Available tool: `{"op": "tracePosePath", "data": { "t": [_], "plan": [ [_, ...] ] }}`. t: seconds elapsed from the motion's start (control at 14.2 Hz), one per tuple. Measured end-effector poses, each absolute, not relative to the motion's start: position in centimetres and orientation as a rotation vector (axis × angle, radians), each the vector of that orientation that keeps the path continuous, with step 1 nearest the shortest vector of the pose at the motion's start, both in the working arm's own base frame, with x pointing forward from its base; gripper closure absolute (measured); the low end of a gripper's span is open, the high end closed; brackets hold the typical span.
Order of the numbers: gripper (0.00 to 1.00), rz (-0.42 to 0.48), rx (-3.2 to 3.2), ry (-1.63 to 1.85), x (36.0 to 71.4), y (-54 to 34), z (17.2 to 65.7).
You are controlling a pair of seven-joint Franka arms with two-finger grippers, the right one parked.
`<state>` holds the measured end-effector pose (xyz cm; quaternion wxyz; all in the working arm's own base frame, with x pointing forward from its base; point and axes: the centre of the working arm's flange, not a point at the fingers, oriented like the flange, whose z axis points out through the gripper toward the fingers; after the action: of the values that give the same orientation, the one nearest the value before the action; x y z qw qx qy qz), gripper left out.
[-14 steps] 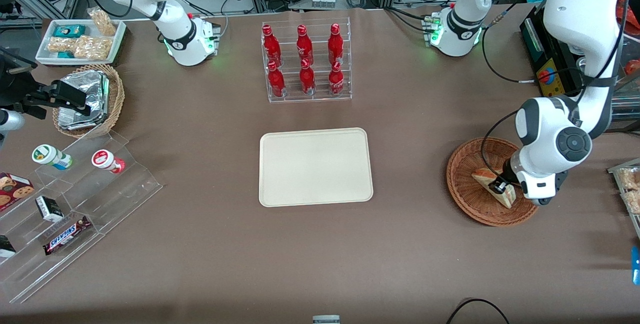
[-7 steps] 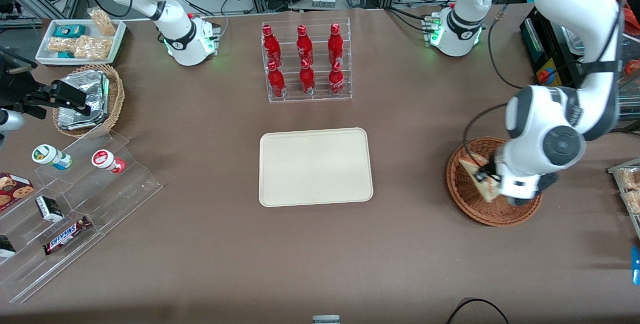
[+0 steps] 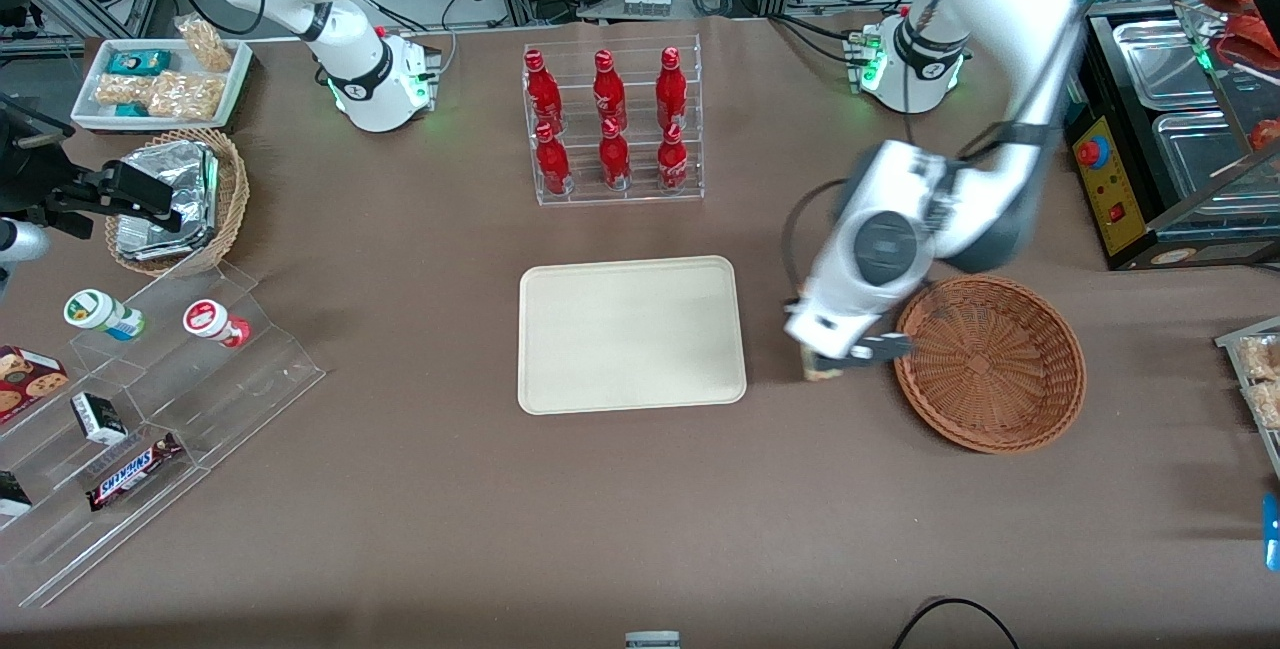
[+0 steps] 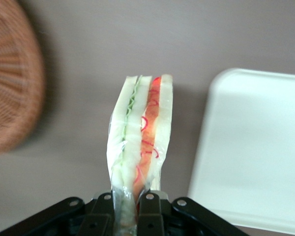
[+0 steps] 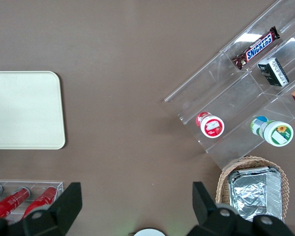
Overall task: Place sandwich from basket to tray
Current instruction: 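Lift the sandwich and carry it with the left gripper over the tray, then lower the sandwich onto the tray and open the left gripper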
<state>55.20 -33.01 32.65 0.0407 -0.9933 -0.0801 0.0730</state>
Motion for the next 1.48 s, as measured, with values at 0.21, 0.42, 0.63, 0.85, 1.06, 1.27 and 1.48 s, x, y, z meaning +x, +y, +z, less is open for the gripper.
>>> {"op": "tracePosePath", "data": {
  "t": [0.21, 0.42, 0.63, 0.85, 1.06, 1.27, 1.48],
  "plan": [
    [0.86, 0.135, -3.081, -0.289, 53.6, -41.6, 31.0],
    [0.86, 0.040, -3.152, -0.296, 50.9, -48.9, 28.2],
    [0.86, -0.011, -3.205, -0.230, 48.4, -53.0, 25.9],
    [0.86, -0.016, -3.217, -0.175, 46.5, -54.9, 24.1],
    [0.81, -0.011, -3.209, -0.190, 46.7, -54.8, 23.1],
    [0.53, -0.040, -3.219, -0.242, 47.8, -54.6, 24.1],
    [0.24, -0.063, -3.221, -0.284, 48.9, -54.0, 27.6]
  ]
}}
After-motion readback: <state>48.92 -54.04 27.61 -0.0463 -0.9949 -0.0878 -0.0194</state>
